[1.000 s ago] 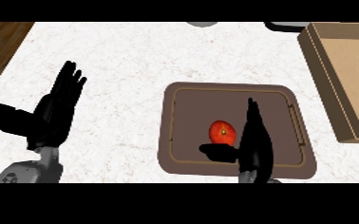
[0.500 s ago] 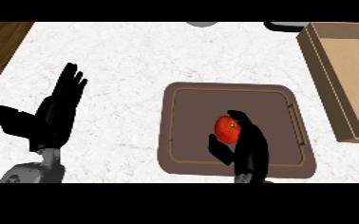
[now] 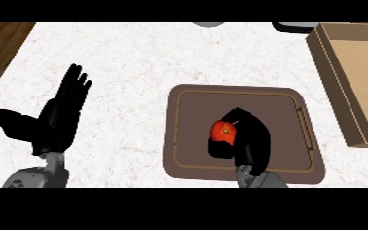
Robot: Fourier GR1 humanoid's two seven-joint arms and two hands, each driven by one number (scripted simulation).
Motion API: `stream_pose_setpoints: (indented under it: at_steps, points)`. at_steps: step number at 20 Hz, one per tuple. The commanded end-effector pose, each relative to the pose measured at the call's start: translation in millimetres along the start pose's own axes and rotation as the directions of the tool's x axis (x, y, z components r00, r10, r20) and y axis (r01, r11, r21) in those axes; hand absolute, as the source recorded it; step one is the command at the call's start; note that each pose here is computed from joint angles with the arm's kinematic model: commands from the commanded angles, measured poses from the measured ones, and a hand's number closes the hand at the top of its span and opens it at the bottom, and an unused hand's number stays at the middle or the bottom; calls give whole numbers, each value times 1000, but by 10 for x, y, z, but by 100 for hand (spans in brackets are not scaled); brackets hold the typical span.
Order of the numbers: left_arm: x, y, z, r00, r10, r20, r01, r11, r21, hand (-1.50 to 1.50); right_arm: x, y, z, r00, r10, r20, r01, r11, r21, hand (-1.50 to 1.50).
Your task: Pick the tomato from the tray and place it in the cardboard box
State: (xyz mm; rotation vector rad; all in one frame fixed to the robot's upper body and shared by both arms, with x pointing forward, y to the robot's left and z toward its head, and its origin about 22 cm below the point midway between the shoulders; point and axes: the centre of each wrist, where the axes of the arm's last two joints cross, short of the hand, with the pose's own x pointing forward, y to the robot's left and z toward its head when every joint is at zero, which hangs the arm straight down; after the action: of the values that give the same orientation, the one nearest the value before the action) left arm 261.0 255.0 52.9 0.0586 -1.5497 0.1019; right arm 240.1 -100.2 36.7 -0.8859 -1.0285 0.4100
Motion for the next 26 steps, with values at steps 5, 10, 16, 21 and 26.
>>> stream_pose_setpoints:
  at_steps: [5,10,16,21,26]
  points:
    - [66,-4,-143,1000,4,11,-4,1000,-19,0,343,-242,-634,848,385,364,-424,905,32,150]
    - [154,-118,-117,1000,-11,-7,11,1000,-7,0,814,-332,-878,776,431,461,-450,890,-74,150]
    - [13,193,-29,1000,-11,-5,11,1000,11,0,1198,-798,-627,704,441,557,-439,886,-147,150]
    - [-6,17,11,1000,-1,-6,1,1000,-1,0,1373,-979,-613,838,255,482,-158,960,-233,150]
    - [42,7,-56,1000,-4,1,4,1000,16,0,1411,-1343,-733,901,224,372,-60,913,-402,150]
